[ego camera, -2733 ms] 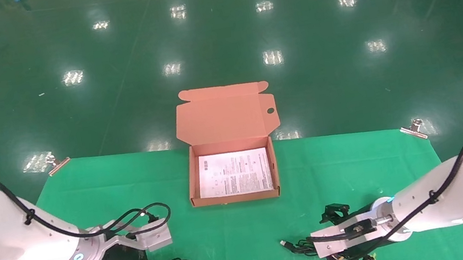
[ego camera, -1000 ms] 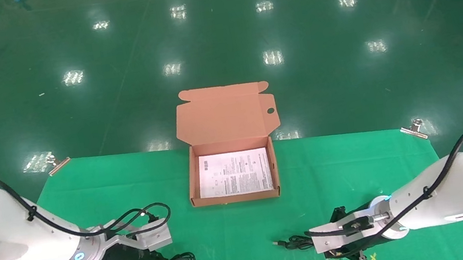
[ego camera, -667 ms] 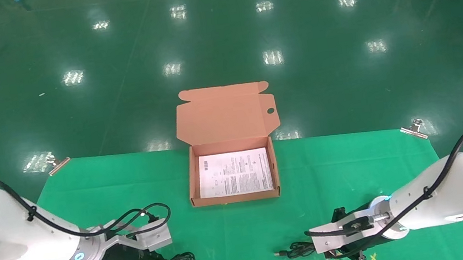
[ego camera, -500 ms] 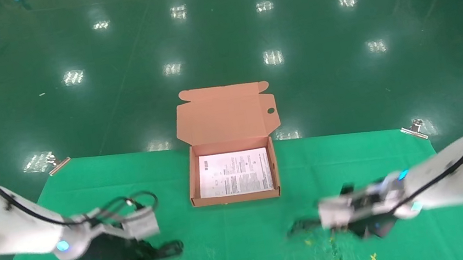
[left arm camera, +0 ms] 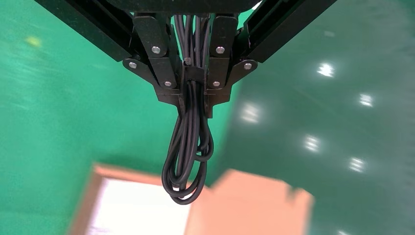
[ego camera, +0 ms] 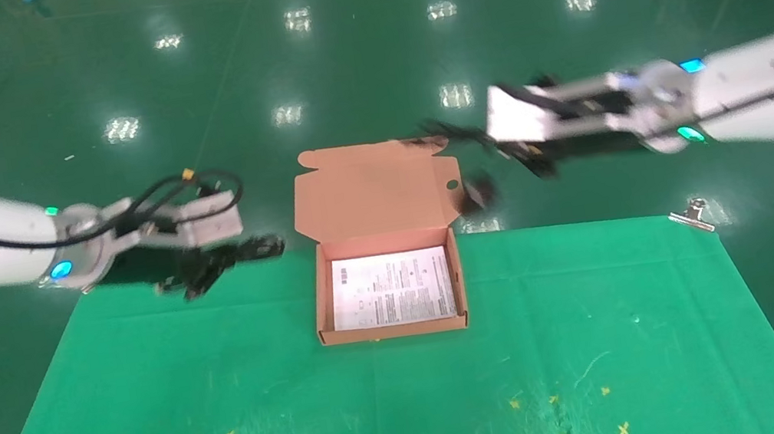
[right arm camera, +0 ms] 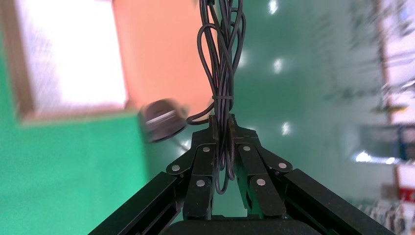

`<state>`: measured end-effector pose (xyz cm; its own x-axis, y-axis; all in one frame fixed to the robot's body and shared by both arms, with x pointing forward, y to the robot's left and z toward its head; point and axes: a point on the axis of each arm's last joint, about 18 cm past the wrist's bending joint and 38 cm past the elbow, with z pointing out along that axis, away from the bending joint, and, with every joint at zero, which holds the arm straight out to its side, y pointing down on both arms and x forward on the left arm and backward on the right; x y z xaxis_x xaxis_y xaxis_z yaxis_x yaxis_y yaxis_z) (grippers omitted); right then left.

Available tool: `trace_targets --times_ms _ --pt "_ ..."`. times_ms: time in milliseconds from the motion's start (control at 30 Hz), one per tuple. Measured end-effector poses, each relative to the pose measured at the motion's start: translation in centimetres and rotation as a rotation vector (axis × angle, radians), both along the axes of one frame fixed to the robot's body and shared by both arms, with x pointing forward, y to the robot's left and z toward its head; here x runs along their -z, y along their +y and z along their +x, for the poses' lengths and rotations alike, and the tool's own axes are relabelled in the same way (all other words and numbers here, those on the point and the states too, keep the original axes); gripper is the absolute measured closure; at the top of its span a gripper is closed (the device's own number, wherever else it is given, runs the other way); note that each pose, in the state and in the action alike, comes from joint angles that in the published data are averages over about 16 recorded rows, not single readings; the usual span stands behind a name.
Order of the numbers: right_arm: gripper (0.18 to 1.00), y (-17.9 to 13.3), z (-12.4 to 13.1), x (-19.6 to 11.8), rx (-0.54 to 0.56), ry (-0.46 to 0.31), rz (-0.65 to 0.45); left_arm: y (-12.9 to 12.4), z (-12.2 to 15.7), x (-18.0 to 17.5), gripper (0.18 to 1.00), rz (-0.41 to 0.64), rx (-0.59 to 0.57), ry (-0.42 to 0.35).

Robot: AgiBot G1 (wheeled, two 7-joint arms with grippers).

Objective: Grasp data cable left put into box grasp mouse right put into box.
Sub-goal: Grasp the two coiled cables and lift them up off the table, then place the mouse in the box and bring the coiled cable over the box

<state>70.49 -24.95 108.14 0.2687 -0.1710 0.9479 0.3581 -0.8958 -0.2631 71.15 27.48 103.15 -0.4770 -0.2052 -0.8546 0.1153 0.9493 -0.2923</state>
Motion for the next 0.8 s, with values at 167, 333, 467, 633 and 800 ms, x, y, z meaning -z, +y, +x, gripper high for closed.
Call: trace_targets --times_ms 167,333,467,633,800 --pt "0.969 3.9 -0.1 -4.1 -0.074 -0.086 0.05 -1.8 -0.3 -3.3 0.942 0.008 0.01 -0.114" --pt "0.969 6.9 0.0 -6.8 -0.128 -0.141 0.076 -3.0 -0.5 -5.8 0.942 0.002 0.011 -0.193" --pt "0.969 8.4 0.0 -8.2 -0.153 -0.169 0.084 -3.5 -0.6 -7.2 0.942 -0.005 0.01 -0.233" --pt "0.969 9.4 0.1 -8.9 -0.172 -0.19 0.08 -3.6 -0.8 -8.0 0.943 -0.012 0.003 -0.253" --pt "0.969 9.8 0.3 -8.6 -0.175 -0.2 0.064 -3.1 -0.8 -8.0 0.943 -0.014 -0.013 -0.25"
